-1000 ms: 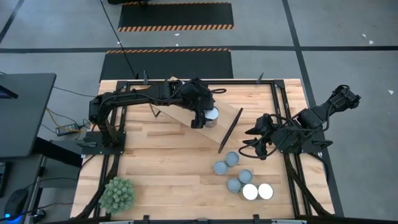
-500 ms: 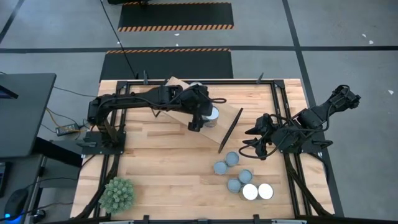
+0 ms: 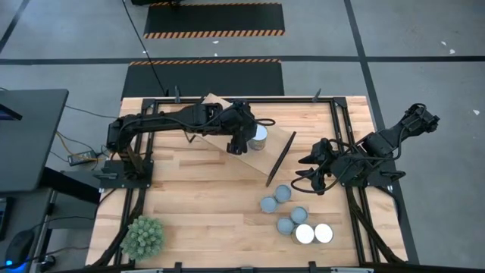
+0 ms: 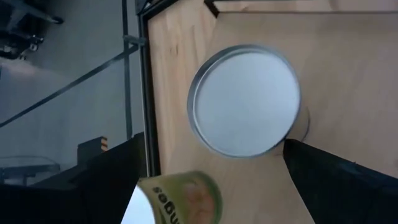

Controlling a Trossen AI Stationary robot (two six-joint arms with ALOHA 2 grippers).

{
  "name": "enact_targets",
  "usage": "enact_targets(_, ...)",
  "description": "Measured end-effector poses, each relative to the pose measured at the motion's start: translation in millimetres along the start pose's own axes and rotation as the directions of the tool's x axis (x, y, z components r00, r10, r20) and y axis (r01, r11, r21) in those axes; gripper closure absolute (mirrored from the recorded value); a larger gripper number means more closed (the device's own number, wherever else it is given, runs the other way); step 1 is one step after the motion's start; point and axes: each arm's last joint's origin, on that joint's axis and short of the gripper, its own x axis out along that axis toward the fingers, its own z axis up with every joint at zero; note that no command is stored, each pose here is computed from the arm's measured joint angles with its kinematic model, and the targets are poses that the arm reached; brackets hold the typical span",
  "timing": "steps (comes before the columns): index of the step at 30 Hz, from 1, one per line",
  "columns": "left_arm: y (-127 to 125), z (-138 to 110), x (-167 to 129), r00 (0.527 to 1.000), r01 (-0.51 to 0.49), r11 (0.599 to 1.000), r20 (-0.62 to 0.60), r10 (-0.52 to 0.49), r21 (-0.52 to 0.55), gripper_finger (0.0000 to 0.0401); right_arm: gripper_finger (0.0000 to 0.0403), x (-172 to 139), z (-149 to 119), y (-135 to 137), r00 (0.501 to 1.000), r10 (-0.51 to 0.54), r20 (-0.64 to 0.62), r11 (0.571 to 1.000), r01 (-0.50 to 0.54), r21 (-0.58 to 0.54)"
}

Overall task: Pick and place cans onto a shelf
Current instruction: Put the canned peaches on the shelf

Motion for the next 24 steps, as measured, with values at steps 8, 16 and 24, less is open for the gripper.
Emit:
enact_targets(8, 8.6, -7.3, 3.0, 0.994, -0.081, 0.997, -0.074, 0.081, -0.005, 0.0009, 0.0186, 0.0, 0.0, 0.0, 1.000, 0.000, 0.000, 1.000, 0.000, -0.003)
enact_targets(16, 2.5, -7.1, -10.0, 0.999, 0.046, 0.999, -0.022, -0.046, -0.017, 0.0010, 0.0186, 0.0, 0.0, 0.0, 1.000, -0.001, 0.000, 1.000, 0.001, -0.003)
enact_targets(24, -3.6, 8.5, -9.1, 0.983, 0.141, 0.972, 0.143, -0.115, -0.190, 0.0010, 0.0186, 0.0, 0.0, -0.2, 1.000, -0.003, 0.003, 1.000, 0.003, -0.007)
